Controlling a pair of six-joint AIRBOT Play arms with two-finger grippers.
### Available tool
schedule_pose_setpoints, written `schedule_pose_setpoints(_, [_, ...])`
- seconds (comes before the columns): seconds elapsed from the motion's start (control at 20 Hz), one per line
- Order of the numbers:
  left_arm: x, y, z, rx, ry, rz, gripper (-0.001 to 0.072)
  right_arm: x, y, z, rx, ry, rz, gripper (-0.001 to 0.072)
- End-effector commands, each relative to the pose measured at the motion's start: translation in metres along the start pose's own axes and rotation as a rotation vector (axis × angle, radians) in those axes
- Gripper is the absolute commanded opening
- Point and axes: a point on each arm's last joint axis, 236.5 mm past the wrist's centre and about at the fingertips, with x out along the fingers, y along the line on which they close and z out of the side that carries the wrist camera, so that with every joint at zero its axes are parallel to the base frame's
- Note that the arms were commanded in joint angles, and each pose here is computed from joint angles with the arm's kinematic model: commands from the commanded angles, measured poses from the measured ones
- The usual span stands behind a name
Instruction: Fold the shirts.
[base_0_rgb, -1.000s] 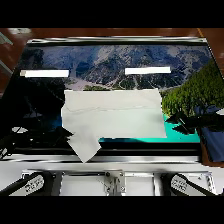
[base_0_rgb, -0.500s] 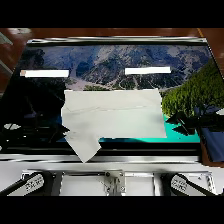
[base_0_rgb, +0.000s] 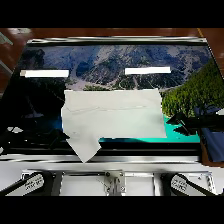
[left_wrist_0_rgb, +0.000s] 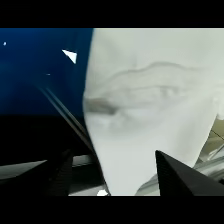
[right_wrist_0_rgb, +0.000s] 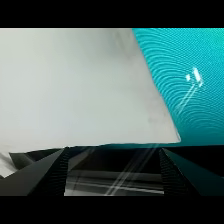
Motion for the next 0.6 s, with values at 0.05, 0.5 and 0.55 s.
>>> schedule_pose_setpoints(0.05, [0.025,-0.01,0.009,-0.019,-0.026,-0.014,0.0598,0.0,-0.001,0.001,-0.001,-0.005,-0.004,0.0678])
schedule_pose_setpoints(0.5, [0.035,-0.031,-0.012,0.084,0.055,-0.07,0.0041,0.013,-0.022,-0.018,0.051,0.047,-0.059,0.0678])
schedule_pose_setpoints(0.55, [0.032,-0.032,-0.01,0.082,0.045,-0.076,0.0041,0.017,-0.027,-0.022,0.056,0.051,-0.069,0.0678])
